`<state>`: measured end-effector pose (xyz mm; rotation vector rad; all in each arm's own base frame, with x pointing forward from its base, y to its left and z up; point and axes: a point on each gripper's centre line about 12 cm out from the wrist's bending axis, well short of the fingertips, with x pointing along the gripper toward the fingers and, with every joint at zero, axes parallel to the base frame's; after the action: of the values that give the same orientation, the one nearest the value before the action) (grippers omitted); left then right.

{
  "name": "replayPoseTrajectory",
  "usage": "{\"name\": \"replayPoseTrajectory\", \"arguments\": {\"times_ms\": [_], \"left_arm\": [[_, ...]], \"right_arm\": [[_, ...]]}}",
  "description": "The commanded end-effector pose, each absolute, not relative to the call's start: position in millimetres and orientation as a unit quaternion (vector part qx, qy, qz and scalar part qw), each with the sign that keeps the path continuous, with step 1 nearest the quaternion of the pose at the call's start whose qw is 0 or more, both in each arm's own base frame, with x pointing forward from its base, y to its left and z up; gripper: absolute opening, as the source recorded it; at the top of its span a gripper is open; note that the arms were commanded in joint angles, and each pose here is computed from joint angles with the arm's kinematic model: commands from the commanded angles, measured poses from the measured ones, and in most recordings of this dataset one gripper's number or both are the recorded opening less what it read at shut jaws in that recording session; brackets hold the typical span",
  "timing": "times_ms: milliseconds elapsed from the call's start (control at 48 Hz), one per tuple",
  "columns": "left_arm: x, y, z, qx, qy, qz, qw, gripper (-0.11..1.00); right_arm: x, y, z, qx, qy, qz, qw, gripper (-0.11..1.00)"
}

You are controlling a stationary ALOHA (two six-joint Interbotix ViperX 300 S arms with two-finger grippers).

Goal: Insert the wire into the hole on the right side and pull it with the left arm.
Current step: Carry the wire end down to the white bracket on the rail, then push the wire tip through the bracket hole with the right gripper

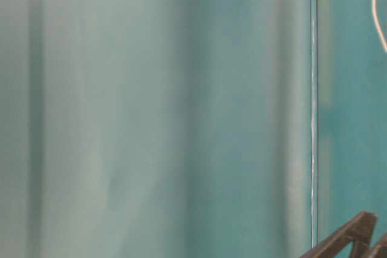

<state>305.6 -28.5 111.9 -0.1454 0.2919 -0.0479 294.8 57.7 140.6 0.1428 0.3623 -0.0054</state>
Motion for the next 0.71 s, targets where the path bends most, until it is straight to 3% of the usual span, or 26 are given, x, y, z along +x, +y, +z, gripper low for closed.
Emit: {"name": "replayPoseTrajectory", "arguments": {"times_ms": [0,688], "left_arm": [[312,-34,119,-0.076,0.121,-0.032,0.989,0.67],[340,-68,100,-0.082,0.113,-0.073,0.987,0.67]], "right_arm": [[295,68,145,0.077,0.163,-0.007,0.984,0.02],[302,117,122,0.067,0.128,-0.012,0.989,0.02]]}}
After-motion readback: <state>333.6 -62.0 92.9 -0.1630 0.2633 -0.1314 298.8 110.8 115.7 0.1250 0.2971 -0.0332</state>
